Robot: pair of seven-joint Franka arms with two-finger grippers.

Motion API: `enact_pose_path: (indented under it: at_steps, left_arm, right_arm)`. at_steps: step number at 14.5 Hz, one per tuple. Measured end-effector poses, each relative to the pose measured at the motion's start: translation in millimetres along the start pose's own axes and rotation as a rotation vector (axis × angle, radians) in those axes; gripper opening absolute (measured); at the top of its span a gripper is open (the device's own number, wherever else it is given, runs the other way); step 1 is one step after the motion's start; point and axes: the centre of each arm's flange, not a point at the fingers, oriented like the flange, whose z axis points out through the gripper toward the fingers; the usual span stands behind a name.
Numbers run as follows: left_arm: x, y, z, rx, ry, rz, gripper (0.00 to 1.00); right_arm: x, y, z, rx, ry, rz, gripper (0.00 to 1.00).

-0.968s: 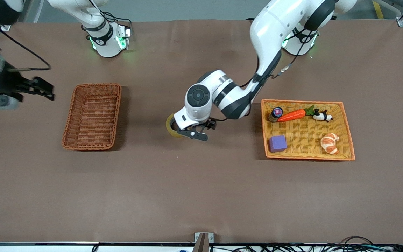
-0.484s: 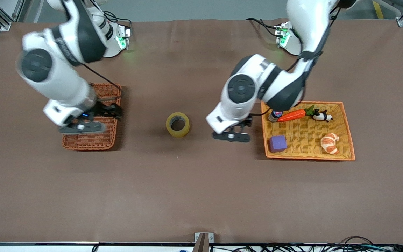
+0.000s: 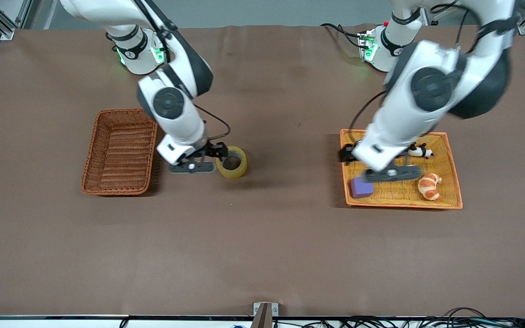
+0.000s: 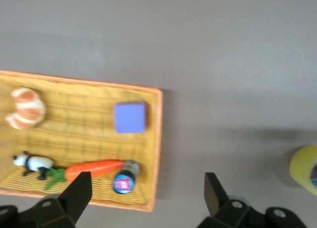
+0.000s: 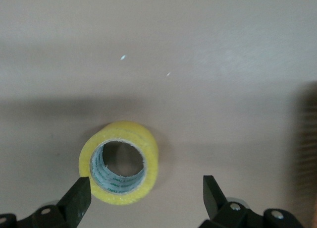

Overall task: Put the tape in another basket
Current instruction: 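Withdraw the left gripper while the right gripper reaches the tape, then grasp the tape rim with the right gripper and lift it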

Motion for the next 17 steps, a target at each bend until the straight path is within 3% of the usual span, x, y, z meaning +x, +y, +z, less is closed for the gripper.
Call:
enact_pose_path:
  at_steps: [6, 10, 15, 17]
  left_arm:
    - [-11, -69, -33, 0.012, 0.036, 0.011, 1.00]
    - [-9, -93, -43, 0.013, 0.052, 0.009, 1.00]
    - [-12, -126, -71, -0.008, 0.091, 0.026, 1.00]
    - [-19, -132, -83, -0.006, 0.110, 0.043, 1.00]
  right_arm:
    - [-27, -9, 81, 0.005, 0.020, -0.035, 1.00]
    - [-46, -20, 99, 0.001, 0.006, -0.056, 1.00]
    - [-46, -11, 114, 0.026, 0.036, -0.037, 1.00]
    - [-44, -7, 129, 0.035, 0.041, -0.028, 0.96]
